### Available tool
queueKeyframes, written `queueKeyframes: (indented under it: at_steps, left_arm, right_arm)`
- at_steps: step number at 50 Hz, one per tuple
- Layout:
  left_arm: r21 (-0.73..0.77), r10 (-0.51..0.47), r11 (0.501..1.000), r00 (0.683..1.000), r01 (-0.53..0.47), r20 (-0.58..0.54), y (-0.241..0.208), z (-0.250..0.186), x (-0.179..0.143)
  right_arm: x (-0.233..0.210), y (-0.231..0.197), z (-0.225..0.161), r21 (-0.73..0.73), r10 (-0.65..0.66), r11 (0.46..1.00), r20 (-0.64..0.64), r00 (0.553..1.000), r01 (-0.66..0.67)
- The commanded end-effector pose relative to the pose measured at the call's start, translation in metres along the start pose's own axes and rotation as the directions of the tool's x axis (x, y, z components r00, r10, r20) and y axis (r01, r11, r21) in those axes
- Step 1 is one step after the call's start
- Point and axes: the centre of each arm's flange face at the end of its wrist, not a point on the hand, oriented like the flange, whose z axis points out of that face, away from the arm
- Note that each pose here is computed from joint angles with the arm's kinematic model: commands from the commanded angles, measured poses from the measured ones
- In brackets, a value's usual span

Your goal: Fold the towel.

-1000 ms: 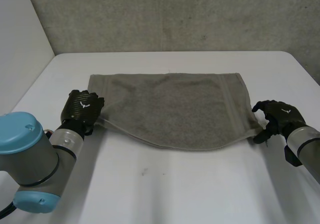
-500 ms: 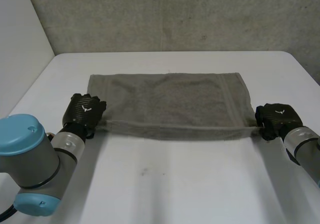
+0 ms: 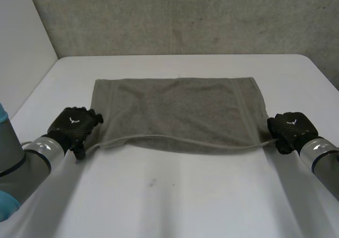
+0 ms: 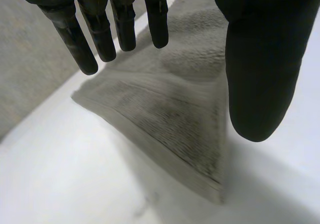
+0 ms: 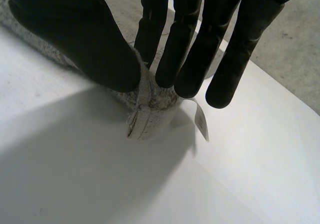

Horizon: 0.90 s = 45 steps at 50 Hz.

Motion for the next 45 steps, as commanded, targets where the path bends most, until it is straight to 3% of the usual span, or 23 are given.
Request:
queueKeyframes:
  at_steps: [1,14,35,40,45]
  left_arm:
    - [-0.038,-0.049,0.998,0.999,0.048,-0.018,0.007,-0.003,0.003]
    - [-0.022,-0.135,0.991,0.991,0.134,-0.01,0.015,0.009,0.004]
    - [0.007,-0.119,0.993,0.993,0.119,0.0,0.019,0.026,0.004]
    - [0.055,-0.093,0.994,0.994,0.089,0.066,-0.004,0.005,-0.005]
    - [0.088,-0.07,0.994,0.993,0.062,0.092,-0.018,-0.02,-0.005]
  right_arm:
    - [0.0,0.0,0.0,0.003,0.003,1.0,0.006,1.0,-0.003]
    - [-0.001,0.0,-0.001,0.002,0.001,1.0,0.011,1.0,-0.001]
    - [0.002,-0.003,-0.002,0.013,-0.004,1.0,0.002,1.0,0.004]
    - [0.007,-0.021,-0.014,0.014,-0.074,0.997,0.005,0.997,0.074]
    - [0.007,-0.035,-0.039,-0.061,-0.182,0.98,0.089,0.979,0.188]
